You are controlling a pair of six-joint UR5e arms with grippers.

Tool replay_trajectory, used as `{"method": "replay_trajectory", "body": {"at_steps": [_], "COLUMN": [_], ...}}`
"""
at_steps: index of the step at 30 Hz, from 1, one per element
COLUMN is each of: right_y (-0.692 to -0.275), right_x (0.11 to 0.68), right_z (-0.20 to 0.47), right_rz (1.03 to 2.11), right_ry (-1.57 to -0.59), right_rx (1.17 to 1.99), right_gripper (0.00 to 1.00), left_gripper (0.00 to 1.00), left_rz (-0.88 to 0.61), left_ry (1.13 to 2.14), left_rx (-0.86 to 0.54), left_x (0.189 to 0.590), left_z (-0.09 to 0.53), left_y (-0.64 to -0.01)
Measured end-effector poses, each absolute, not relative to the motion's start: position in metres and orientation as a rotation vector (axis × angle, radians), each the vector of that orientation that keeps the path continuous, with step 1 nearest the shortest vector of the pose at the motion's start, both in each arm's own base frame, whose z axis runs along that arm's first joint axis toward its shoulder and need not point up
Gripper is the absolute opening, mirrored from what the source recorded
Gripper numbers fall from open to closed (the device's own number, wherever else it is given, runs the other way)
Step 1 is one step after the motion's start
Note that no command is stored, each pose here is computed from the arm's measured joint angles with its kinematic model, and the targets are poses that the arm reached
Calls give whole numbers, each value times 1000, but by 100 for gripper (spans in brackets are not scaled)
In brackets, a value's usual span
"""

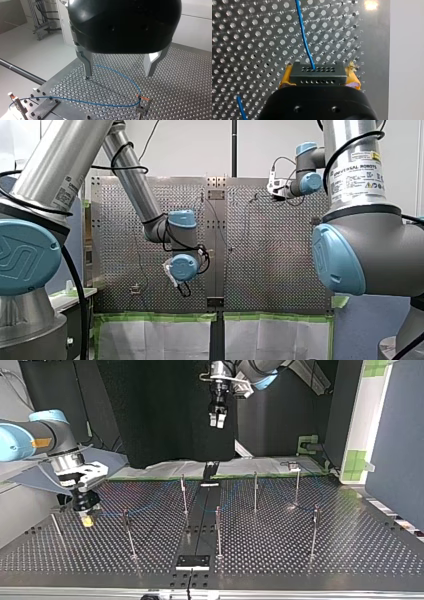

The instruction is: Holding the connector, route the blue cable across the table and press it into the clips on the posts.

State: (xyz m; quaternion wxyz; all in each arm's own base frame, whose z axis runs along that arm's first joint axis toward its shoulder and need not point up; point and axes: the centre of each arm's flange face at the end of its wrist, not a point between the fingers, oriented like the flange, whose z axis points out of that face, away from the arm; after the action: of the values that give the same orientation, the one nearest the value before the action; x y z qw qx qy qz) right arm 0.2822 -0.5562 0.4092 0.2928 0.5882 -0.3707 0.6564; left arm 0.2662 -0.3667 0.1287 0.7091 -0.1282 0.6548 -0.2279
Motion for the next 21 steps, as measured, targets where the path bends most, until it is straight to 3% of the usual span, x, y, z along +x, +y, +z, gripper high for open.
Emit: {"method": "replay_trajectory", "body": {"at_steps": [21], "right_y": [-554], "right_x": [287], "right_z": [409], "right_rz": [1756], "right_ry": [-983], "right_rx": [1572], "right_gripper": [0], "left_gripper": [100], "left_rz": [-506], "left_ry": [1453], "left_rx": [-285], "left_x": [249], "left_z": [116], "left_y": [-350]}}
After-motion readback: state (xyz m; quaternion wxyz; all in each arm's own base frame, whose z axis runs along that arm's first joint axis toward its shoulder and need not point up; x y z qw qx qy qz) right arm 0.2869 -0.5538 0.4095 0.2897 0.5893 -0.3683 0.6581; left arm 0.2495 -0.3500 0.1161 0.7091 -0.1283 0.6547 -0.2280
